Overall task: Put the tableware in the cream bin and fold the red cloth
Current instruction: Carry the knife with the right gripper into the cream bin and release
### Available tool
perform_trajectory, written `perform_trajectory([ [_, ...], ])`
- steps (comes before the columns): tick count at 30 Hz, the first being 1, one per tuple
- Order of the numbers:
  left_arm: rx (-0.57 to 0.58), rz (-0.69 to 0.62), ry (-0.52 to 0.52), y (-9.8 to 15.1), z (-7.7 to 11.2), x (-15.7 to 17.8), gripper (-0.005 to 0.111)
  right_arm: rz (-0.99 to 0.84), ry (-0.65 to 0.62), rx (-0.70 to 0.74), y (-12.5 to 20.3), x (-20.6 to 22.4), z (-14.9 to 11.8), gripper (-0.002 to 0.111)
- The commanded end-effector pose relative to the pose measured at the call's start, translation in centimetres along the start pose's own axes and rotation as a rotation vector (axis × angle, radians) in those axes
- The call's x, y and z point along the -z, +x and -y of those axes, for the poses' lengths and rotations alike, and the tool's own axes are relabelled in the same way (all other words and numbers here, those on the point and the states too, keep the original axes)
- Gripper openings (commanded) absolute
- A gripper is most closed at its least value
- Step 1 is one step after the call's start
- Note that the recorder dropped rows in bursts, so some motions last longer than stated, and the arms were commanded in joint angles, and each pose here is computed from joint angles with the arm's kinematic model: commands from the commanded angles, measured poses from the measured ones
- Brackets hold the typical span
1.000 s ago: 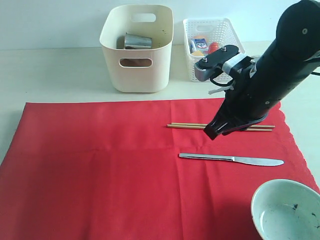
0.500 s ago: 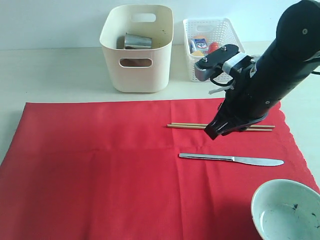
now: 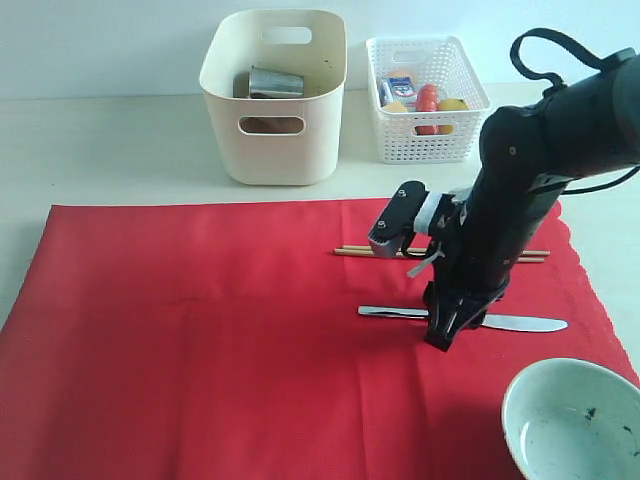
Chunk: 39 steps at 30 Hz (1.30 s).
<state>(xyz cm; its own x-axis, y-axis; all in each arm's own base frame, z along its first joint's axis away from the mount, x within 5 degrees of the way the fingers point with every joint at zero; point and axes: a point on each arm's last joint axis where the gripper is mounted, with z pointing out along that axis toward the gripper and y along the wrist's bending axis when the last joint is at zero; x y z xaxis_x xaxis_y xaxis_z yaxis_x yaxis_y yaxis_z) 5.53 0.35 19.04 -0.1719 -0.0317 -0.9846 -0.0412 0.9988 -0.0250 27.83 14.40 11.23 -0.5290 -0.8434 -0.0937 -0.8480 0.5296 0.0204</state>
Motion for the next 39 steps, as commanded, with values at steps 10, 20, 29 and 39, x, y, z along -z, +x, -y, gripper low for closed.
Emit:
perform_trajectory([
  [10, -0.005, 0.009, 0.008, 0.0, 0.0, 0.0, 0.003, -0.041, 0.035, 0.078, 0.4, -0.7, 0.5, 0.000],
  [20, -0.005, 0.009, 0.008, 0.0, 0.0, 0.0, 0.003, 0.261, 0.217, 0.069, -1.0, 8.1, 0.5, 0.000],
  [29, -0.005, 0.009, 0.008, 0.0, 0.0, 0.0, 0.003, 0.778, 0.374, -0.142, -6.9, 14.3, 3.3, 0.000],
  [39, -0.005, 0.009, 0.008, 0.0, 0.0, 0.0, 0.003, 1.077, 0.397, -0.356, -14.0, 16.4, 8.0, 0.000],
])
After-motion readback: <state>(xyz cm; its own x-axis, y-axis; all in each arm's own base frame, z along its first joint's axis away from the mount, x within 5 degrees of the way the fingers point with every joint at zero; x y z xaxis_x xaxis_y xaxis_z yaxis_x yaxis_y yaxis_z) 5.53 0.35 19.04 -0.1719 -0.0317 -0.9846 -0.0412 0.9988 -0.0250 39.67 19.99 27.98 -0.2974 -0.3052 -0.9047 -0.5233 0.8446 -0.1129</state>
